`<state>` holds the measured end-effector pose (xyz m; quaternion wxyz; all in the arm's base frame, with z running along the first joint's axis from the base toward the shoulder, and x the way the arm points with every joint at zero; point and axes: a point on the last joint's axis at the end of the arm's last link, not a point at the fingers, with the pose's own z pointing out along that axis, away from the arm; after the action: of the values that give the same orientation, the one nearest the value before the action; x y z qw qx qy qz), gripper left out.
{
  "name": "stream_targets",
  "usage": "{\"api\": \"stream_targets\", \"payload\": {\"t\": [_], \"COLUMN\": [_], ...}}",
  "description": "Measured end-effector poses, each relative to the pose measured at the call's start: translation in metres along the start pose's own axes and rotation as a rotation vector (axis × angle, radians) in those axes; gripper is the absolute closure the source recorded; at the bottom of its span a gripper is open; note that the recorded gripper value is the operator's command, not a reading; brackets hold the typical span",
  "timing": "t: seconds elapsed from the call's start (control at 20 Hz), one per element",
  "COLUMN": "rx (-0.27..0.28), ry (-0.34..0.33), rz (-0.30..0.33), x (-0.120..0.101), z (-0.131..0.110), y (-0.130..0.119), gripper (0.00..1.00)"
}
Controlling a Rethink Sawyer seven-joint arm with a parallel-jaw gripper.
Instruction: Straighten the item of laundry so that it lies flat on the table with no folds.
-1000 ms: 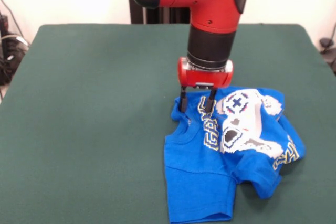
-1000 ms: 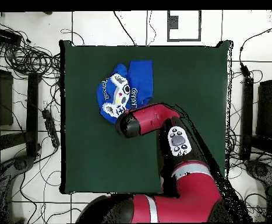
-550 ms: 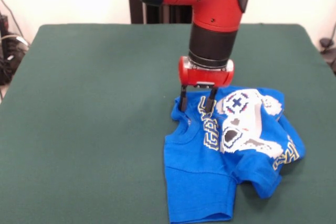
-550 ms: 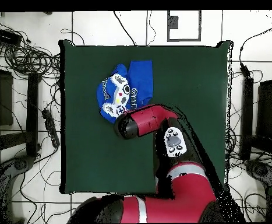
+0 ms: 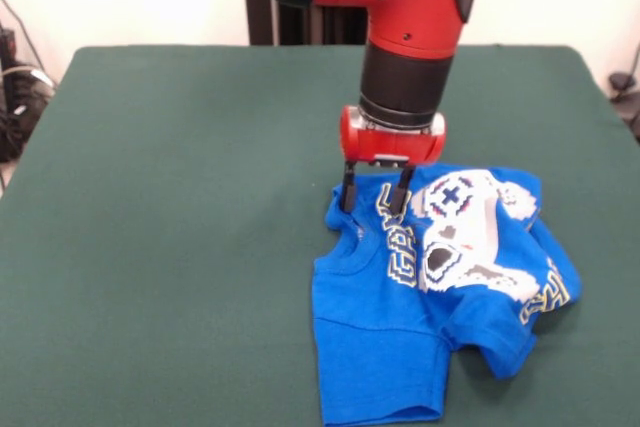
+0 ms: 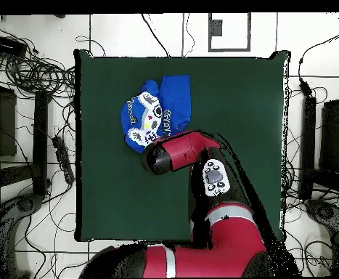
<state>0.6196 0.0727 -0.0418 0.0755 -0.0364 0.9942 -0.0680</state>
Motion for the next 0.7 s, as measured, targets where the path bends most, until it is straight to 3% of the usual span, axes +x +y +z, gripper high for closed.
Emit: {"api": "stream_targets", "payload": {"t": [0.7], "rx": [-0.009], "ry": [-0.020], "rz": [0.005], "x": [0.0004], "z": [0.0011], "y": [-0.0022], "gripper": [0.00]}}
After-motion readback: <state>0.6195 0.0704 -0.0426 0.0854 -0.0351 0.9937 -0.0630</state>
